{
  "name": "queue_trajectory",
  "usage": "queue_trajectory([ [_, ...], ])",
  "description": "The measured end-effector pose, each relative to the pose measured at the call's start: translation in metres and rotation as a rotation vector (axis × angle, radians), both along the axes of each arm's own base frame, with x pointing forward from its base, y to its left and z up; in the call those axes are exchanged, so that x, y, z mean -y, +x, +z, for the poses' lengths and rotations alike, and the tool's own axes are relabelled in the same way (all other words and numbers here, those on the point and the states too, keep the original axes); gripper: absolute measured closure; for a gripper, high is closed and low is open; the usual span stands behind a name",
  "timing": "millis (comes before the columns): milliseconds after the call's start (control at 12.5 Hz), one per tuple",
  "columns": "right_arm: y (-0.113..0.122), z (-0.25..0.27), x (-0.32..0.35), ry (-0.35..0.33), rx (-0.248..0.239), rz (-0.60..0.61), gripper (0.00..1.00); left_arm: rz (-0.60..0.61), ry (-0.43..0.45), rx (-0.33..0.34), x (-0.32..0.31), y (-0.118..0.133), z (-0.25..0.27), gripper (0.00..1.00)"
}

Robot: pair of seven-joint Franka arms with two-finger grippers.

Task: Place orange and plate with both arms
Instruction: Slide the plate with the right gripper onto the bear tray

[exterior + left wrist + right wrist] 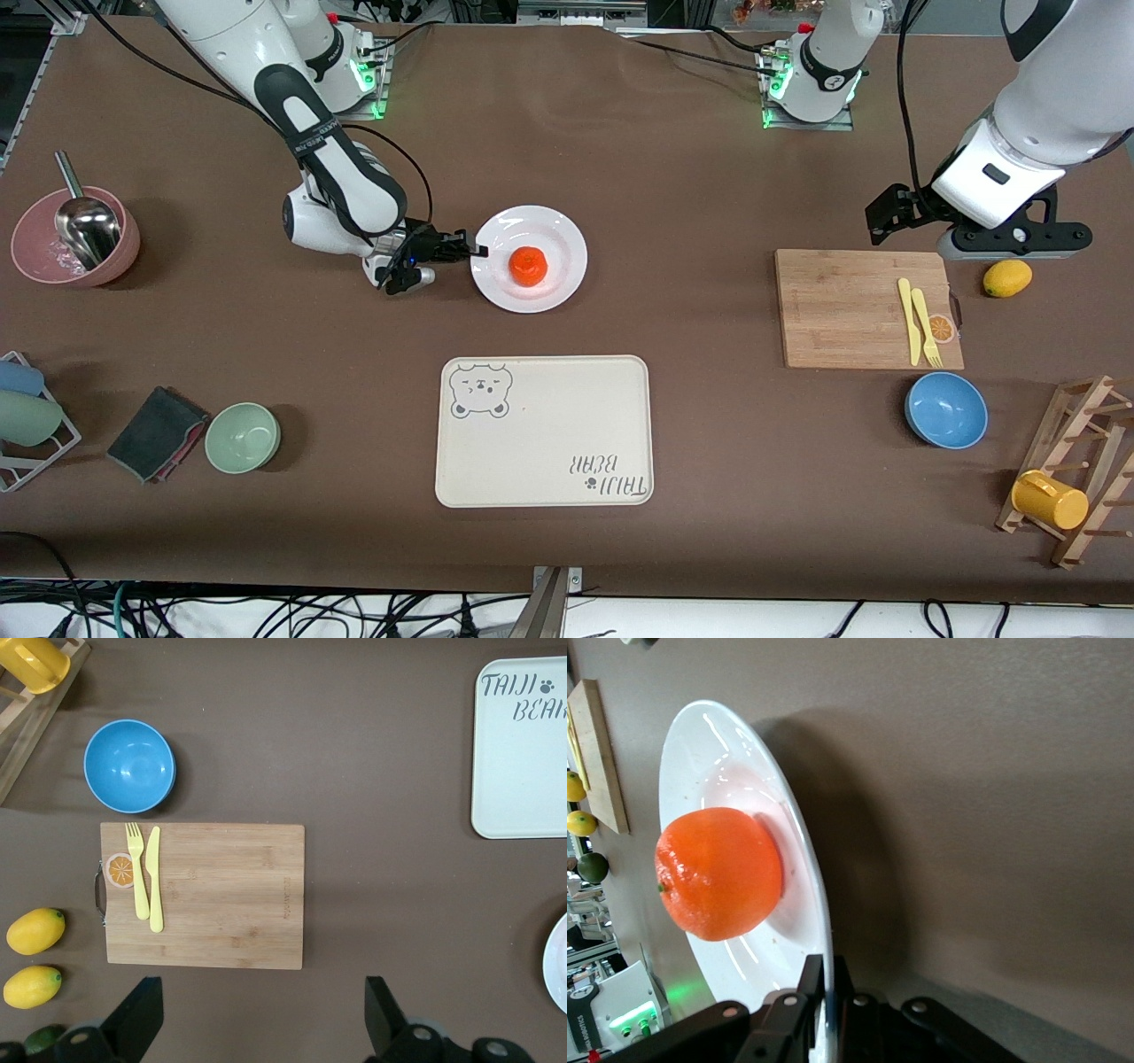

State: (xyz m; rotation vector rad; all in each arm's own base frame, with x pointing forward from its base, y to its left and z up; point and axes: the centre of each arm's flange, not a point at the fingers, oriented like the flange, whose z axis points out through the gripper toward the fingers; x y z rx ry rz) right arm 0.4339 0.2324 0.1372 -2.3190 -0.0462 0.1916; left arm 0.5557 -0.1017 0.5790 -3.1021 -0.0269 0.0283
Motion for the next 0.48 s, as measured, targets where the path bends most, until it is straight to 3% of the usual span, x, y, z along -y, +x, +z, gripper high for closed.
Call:
queue_trajectory([
  [239,0.006,0.003,-0.001,0.016,0.003,-0.025,0.93,-0.007,0.0,-0.003,0.004,-0.001,0.0,0.0],
  [479,0.027,0.017,-0.005,0.049,0.015,-0.119,0.95,-0.007,0.001,-0.005,0.004,-0.001,0.0,0.0],
])
